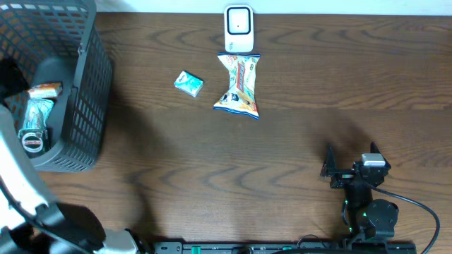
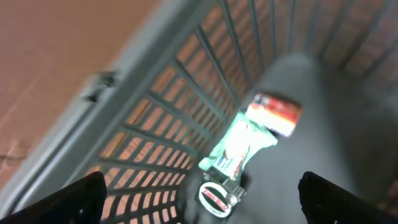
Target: Scan the item barcode
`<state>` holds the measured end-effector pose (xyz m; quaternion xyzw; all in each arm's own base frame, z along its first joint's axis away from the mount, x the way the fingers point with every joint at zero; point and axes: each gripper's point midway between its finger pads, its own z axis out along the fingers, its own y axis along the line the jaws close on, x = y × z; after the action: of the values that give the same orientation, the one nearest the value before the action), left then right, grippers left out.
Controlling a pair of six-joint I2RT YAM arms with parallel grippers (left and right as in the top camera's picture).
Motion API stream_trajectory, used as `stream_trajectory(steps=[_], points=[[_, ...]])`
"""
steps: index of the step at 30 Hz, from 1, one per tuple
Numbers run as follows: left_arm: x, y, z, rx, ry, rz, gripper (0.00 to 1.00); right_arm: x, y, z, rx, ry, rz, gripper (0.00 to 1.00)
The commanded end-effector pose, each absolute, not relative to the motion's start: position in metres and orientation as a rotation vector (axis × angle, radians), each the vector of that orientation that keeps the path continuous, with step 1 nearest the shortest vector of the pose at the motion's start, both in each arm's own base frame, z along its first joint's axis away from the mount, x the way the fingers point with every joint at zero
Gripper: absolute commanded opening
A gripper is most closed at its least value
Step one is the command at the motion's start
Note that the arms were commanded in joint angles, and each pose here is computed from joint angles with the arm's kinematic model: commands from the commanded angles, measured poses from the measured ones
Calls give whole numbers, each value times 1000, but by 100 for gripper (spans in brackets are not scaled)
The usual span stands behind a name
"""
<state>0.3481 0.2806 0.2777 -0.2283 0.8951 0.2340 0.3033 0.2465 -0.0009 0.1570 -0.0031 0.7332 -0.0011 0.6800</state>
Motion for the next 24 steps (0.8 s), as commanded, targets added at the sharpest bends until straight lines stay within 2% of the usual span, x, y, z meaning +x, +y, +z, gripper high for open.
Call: stream_trajectory(steps=[1,6,9,12,19,24], points=[[353,287,247,-474,2503,661,97,246,-3,157,10,1646,-3,99],[364,282,202,-315,2664,639,93,246,-3,157,10,1646,-3,99],[371,268,171,-97,2772,628,89,246,-3,157,10,1646,-3,99],[379,258,150,20,2826,608,88,246,-3,156,10,1646,-3,99],[369,281,112,13,2962,817,89,246,-3,157,10,1646,-3,99],[368,285,84,25,3021,800,89,246,-3,157,10,1646,-3,99]])
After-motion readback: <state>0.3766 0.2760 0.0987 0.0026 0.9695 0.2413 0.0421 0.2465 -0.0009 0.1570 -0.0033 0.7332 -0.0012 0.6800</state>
